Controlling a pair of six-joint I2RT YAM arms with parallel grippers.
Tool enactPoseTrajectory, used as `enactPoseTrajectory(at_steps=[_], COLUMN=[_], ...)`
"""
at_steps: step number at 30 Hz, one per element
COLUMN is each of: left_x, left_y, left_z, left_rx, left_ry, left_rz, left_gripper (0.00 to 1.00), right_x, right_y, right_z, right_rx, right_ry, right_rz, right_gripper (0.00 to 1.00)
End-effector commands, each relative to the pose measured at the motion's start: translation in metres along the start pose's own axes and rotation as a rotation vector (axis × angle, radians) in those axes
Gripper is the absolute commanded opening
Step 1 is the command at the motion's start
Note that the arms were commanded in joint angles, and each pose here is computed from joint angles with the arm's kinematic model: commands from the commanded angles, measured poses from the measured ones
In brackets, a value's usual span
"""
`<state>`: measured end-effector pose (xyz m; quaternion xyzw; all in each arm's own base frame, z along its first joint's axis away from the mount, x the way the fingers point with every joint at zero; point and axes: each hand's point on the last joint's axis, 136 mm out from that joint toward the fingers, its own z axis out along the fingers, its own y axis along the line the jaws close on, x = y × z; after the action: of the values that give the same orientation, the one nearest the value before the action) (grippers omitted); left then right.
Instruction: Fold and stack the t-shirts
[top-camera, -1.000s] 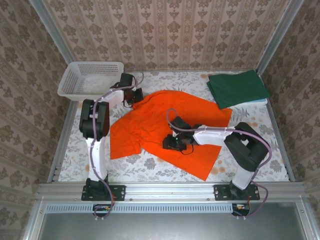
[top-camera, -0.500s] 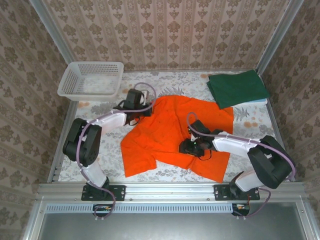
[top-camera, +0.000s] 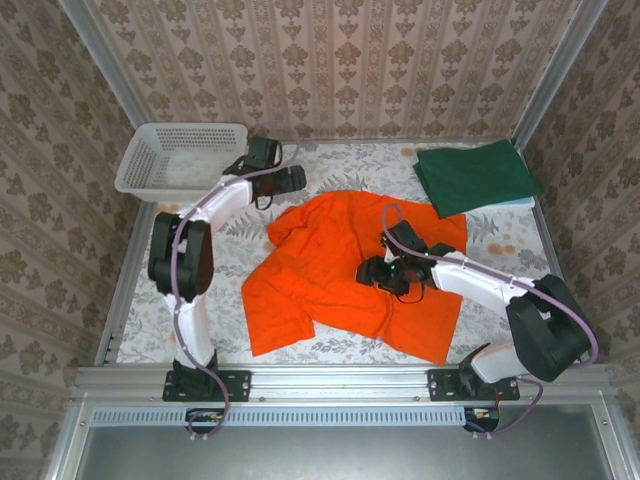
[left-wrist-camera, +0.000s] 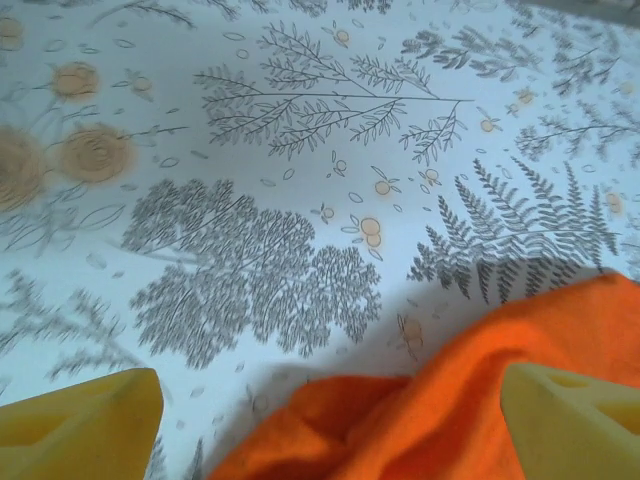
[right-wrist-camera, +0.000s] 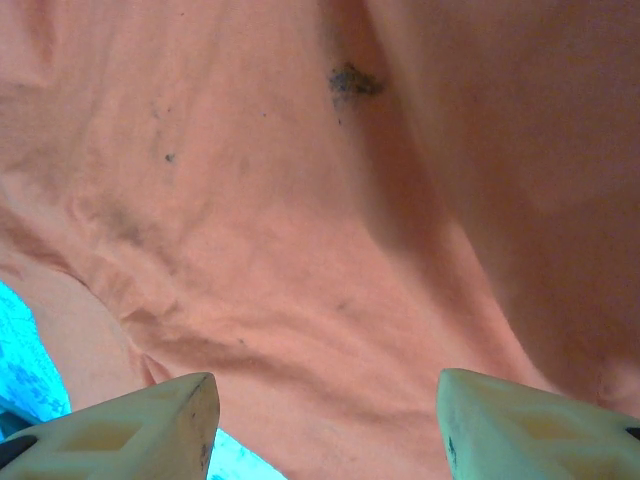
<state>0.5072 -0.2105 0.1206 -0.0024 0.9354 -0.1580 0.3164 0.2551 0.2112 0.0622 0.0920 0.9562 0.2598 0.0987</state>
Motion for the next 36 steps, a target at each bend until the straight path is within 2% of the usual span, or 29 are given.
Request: enactPoseTrajectory(at_steps=[1,5,8,11,18,21,25,30,33,36], left_x=[0.050,0.062,0.070,0.074,0.070,0.067,0.052,0.033,0.055,0.102], left_y=[0.017,0.006,-0.006,-0.019,-0.044,-0.050,-0.056,-0.064,-0.094,-0.121], left_z=[0.042,0.057,0.060,0.061,0.048,0.041,0.022,-0.019,-0.043,-0.058], left_rx=[-0.012,0.063,0.138,0.223,0.381,0.406,0.390,0.286,0.252,0.210], left_ry=[0.253,0.314,0.342,0.350,0.293,0.265,0.146,-0.119,-0.249,-0.319], left_rz=[0.004,0.026,0.032,0.035,0.034,0.053,0.109,0.275,0.449,0.613], left_gripper=[0.84,0.84,0.75,0.52,0.21,0.00,0.00,0.00,0.00,0.00], right_x=[-0.009,-0.016,-0.018,-0.019,-0.020,-0.020,-0.020,-0.019,-0.018,-0.018], right_y=[0.001,-0.001,-0.005,-0.010,-0.018,-0.017,-0.018,-0.019,-0.019,-0.023], right_z=[0.003,0.000,-0.002,-0.003,-0.001,-0.002,-0.003,-0.004,-0.004,-0.005], right_rx=[0.007,0.016,0.023,0.027,0.044,0.043,0.047,0.047,0.047,0.060], right_ry=[-0.009,-0.035,-0.042,-0.048,-0.043,-0.044,-0.043,-0.043,-0.044,-0.054], right_rz=[-0.017,-0.019,-0.013,0.004,0.036,0.039,0.043,0.045,0.047,0.055], right_gripper=[0.61,0.62,0.63,0.63,0.63,0.63,0.62,0.61,0.61,0.61])
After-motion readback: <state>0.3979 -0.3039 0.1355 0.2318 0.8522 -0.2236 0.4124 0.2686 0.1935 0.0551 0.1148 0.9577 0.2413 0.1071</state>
